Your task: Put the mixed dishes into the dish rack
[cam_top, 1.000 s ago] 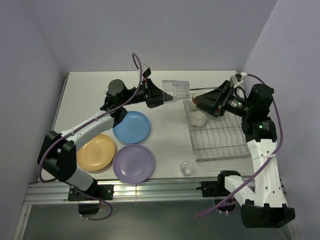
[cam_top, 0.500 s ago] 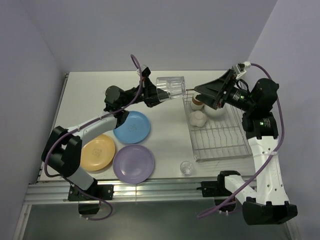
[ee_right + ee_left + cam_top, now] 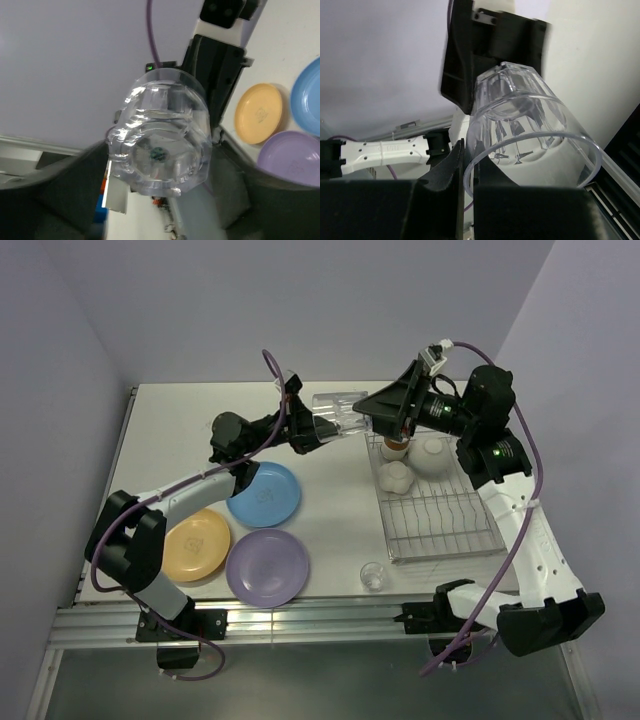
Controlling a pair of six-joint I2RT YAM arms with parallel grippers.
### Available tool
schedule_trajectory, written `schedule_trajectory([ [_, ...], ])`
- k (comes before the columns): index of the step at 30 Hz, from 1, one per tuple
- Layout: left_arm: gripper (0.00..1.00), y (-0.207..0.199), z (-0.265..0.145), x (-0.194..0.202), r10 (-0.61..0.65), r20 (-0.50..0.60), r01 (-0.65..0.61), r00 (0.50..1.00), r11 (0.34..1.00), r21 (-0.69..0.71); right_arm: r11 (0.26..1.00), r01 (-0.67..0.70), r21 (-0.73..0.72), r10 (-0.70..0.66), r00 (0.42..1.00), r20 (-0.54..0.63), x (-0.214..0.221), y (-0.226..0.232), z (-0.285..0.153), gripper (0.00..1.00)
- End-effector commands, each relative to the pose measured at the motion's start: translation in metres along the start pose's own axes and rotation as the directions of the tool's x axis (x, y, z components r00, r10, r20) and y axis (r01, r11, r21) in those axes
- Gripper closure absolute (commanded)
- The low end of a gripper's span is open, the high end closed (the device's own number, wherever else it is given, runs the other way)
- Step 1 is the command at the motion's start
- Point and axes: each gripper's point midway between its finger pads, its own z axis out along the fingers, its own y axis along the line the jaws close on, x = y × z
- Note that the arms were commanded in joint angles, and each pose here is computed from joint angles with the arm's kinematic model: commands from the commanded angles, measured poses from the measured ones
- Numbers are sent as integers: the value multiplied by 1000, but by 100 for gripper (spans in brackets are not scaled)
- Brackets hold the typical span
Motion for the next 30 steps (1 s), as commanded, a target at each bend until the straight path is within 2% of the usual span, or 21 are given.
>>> schedule_trajectory([
  [1, 100, -24, 3, 10, -69, -43, 71, 997, 996, 56, 994, 85, -62, -84, 996, 19, -9, 28, 2, 58],
  [2, 100, -24, 3, 9, -70, -41, 73, 997, 996, 56, 995, 84, -48, -83, 996, 23, -10, 25, 2, 95],
  [3, 97, -23, 3, 9, -79, -38, 81, 996, 995, 55, 998, 65, -25, -65, 998, 19, -9, 19, 2, 100],
  [4, 60, -23, 2, 9, -81, -33, 83, 996, 995, 56, 997, 69, -19, -69, 997, 17, -8, 19, 2, 100],
  [5, 6, -18, -1, 6, -97, -18, 98, 995, 994, 45, 997, 65, 32, -66, 997, 34, -9, 10, 0, 100],
  [6, 1, -15, -2, 5, -103, -8, 103, 995, 994, 36, 996, 61, 69, -64, 996, 54, -11, 3, -2, 100],
  [8, 1, -14, -8, 1, -107, 25, 107, 994, 994, 20, 987, 70, 143, -86, 991, 106, -24, -11, -12, 100],
  [10, 1, 1, -16, -3, -139, 71, 142, 988, 989, -37, 969, 20, 248, -67, 981, 182, -36, -34, -28, 100],
  [13, 1, 29, -31, -12, -154, 124, 170, 980, 977, -132, 910, -30, 414, -119, 937, 328, -69, -63, -72, 100],
  [14, 1, 30, -33, -16, -128, 127, 148, 984, 976, -162, 860, -64, 507, -133, 930, 343, -75, -86, -93, 100],
  [15, 1, 58, -38, -17, -119, 127, 151, 985, 948, -279, 799, -76, 597, -207, 897, 391, -91, -89, -112, 100],
  [16, 1, 69, -41, -20, -106, 131, 146, 986, 927, -346, 735, -70, 674, -263, 888, 379, -96, -101, -127, 100],
  [17, 1, 60, -34, -27, 91, 59, -60, 994, 914, -402, 669, -127, 732, -252, 888, 384, -95, -118, -142, 100],
  [18, 1, 100, -52, -32, 4, 122, 67, 993, 814, -576, 577, -173, 798, -311, 857, 410, -104, -129, -163, 100],
  [19, 1, 105, -57, -37, 53, 112, 31, 992, 766, -642, 523, -181, 833, -337, 854, 397, -104, -137, -174, 100],
  [20, 1, 91, -55, -46, 182, 48, -103, 982, 732, -674, 479, -200, 855, -340, 855, 391, -103, -145, -181, 100],
  [21, 1, 93, -58, -48, 208, 42, -121, 977, 708, -695, 434, -217, 875, -344, 858, 383, -102, -155, -188, 100],
  [22, 1, 92, -61, -52, 240, 49, -133, 970, 683, -718, 353, -251, 901, -368, 848, 380, -104, -166, -203, 100],
  [25, 4, 90, -58, -48, 292, 6, -194, 957, 653, -732, 185, -303, 935, -379, 856, 352, -100, -196, -230, 100],
  [28, 6, 99, -57, -40, 336, -80, -276, 939, 592, -757, 115, -318, 941, -335, 880, 338, -91, -230, -235, 100],
  [30, 7, 108, -55, -28, 352, -154, -337, 923, 546, -767, 95, -315, 944, -299, 896, 329, -84, -257, -233, 100],
])
